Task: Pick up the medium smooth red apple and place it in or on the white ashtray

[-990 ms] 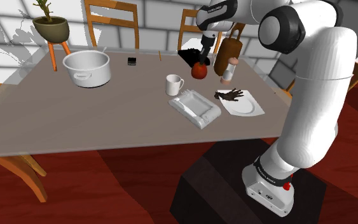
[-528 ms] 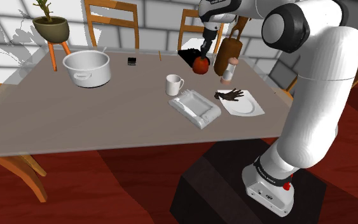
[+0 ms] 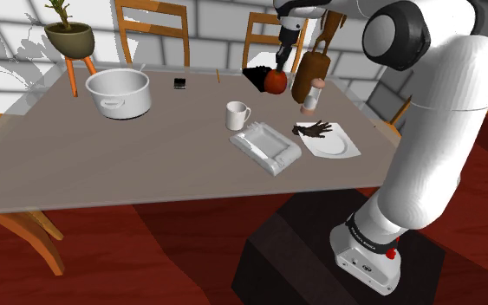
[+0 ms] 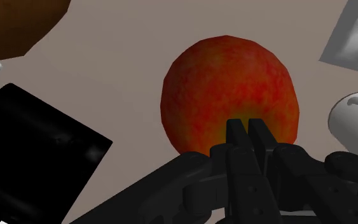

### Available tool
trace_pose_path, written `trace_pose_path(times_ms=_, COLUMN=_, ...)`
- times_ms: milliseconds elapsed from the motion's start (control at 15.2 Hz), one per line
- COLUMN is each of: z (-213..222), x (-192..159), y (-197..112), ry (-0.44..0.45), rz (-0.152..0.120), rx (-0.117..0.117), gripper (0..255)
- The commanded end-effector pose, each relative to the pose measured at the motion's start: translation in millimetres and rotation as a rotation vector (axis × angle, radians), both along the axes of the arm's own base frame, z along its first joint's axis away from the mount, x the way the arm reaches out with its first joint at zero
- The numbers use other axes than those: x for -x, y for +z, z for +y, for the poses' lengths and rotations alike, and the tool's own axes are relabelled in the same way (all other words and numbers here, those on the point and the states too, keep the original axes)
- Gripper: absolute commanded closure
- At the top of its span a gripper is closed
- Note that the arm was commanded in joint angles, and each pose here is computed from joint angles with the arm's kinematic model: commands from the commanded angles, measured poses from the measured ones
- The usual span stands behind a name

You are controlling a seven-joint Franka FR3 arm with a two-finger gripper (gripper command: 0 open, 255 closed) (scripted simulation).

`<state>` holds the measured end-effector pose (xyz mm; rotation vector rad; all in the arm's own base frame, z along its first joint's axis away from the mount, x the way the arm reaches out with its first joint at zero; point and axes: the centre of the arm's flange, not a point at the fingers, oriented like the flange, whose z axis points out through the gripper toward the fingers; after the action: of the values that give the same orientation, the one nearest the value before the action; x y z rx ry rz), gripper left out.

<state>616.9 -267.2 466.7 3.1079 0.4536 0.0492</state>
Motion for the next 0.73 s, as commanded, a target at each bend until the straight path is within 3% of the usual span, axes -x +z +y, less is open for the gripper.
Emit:
trace_pose_path(times_ms=0, z=15, x=12, y=7, ry=0.0, rz=0.0, rx=0.0, gripper=255)
trace_pose_path(times_ms=660, z=115, x=92, y=39, ry=0.0, rz=0.0, rx=0.0, gripper=255)
